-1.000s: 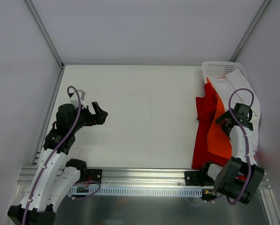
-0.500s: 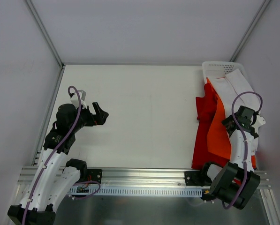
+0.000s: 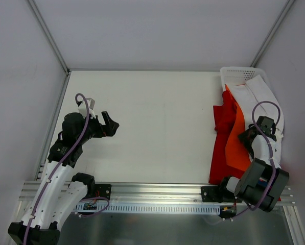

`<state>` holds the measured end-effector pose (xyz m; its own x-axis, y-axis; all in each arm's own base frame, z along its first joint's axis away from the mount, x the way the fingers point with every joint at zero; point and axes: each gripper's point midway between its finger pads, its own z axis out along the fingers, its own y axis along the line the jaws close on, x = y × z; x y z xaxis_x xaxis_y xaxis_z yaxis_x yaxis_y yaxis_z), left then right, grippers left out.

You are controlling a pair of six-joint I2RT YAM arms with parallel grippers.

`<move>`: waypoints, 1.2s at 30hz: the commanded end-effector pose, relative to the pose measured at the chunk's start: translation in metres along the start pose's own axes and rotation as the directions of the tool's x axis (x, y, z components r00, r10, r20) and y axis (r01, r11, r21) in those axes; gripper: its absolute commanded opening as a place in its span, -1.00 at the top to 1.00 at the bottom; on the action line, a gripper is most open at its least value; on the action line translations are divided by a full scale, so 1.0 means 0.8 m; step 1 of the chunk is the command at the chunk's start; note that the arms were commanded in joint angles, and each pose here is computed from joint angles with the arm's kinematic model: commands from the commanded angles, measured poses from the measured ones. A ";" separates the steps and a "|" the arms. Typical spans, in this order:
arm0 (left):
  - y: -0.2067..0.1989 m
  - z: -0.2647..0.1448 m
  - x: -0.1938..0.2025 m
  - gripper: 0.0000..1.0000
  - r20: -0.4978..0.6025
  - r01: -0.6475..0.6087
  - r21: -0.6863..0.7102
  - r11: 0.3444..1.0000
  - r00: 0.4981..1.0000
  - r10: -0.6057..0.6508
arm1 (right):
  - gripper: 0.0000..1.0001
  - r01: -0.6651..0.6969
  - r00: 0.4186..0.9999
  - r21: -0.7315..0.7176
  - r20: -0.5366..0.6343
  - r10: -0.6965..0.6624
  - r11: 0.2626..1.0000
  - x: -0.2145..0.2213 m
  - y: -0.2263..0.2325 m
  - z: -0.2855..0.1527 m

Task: Fold and stack the t-shirts
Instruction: Grab crumpled tshirt from bin with the right arm, then move the tshirt to the center of the board

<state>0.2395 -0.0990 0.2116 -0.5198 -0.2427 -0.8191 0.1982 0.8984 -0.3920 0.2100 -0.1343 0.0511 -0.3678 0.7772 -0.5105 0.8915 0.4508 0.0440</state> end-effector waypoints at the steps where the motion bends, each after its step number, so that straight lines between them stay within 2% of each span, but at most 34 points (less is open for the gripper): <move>1: -0.011 0.001 0.001 -0.98 -0.012 -0.004 0.040 0.999 1.000 0.004 | -0.99 -0.017 1.000 -0.018 -0.004 0.017 1.000 0.000 0.003 -0.001; 3: -0.010 0.002 0.002 -0.98 -0.015 -0.003 0.039 0.999 1.000 0.004 | -0.98 -0.023 1.000 -0.016 0.010 0.023 1.000 -0.003 0.003 -0.002; 4: -0.010 0.002 0.002 -0.98 -0.015 -0.003 0.039 0.999 1.000 0.004 | -0.92 -0.022 1.000 -0.017 0.013 0.022 1.000 -0.003 0.001 -0.002; 5: -0.010 0.002 0.002 -0.98 -0.016 -0.003 0.037 0.999 1.000 0.003 | -0.54 -0.024 1.000 -0.020 0.018 0.024 1.000 -0.003 0.001 -0.003; 7: -0.010 0.002 0.002 -0.98 -0.015 -0.004 0.039 0.999 1.000 0.005 | 0.07 -0.030 0.999 -0.022 0.028 0.031 0.999 -0.005 0.000 -0.003; 8: -0.010 0.002 0.002 -0.98 -0.014 -0.005 0.036 0.999 1.000 0.006 | 0.69 -0.037 0.999 -0.017 0.033 0.037 0.999 -0.005 -0.002 -0.003; 9: -0.009 0.002 0.002 -0.98 -0.013 -0.005 0.034 0.999 1.000 0.006 | 0.93 -0.042 0.998 -0.014 0.036 0.042 0.999 -0.006 -0.003 -0.003; 10: -0.009 0.002 0.003 -0.98 -0.015 -0.005 0.034 0.999 1.000 0.006 | 0.99 -0.043 0.998 -0.012 0.037 0.044 0.999 -0.005 -0.004 -0.004; 20: -0.011 0.003 0.004 -0.98 -0.022 -0.007 0.040 0.999 1.000 0.008 | 0.99 -0.076 0.988 -0.047 0.130 0.081 0.996 -0.026 -0.006 -0.030; 24: -0.011 0.004 0.004 -0.98 -0.026 -0.005 0.041 0.999 1.000 0.006 | 0.99 -0.084 0.978 -0.153 0.174 0.111 0.985 -0.038 0.011 -0.057; 26: -0.011 0.005 0.005 -0.98 -0.030 -0.006 0.044 0.999 1.000 0.007 | 0.99 -0.070 0.971 -0.298 0.198 0.133 0.952 -0.046 0.038 -0.089; 28: -0.011 0.005 0.005 -0.98 -0.029 -0.005 0.043 0.999 1.000 0.007 | 0.99 -0.049 0.957 -0.452 0.234 0.171 0.891 -0.061 0.068 -0.138; 31: -0.012 0.005 0.005 -0.98 -0.029 -0.008 0.045 0.999 1.000 0.009 | 0.99 0.072 0.940 -0.635 0.301 0.161 0.769 -0.080 0.123 -0.229; 33: -0.011 0.005 0.005 -0.98 -0.031 -0.009 0.042 0.999 0.999 0.010 | 0.99 0.183 0.944 -0.727 0.319 0.090 0.662 -0.059 0.170 -0.289; 34: -0.010 0.006 0.006 -0.98 -0.033 -0.010 0.040 0.999 0.999 0.011 | 0.99 0.264 0.941 -0.783 0.337 0.028 0.563 -0.039 0.210 -0.337; 36: -0.009 0.006 0.005 -0.98 -0.032 -0.011 0.037 0.999 0.999 0.012 | 0.99 0.359 0.927 -0.814 0.368 -0.074 0.457 -0.004 0.254 -0.381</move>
<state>0.2400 -0.1039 0.2053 -0.5488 -0.2316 -0.8032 0.2071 0.8932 -0.3991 0.2924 0.0175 0.2649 -0.2944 0.5730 -0.7649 0.3092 0.8144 0.4911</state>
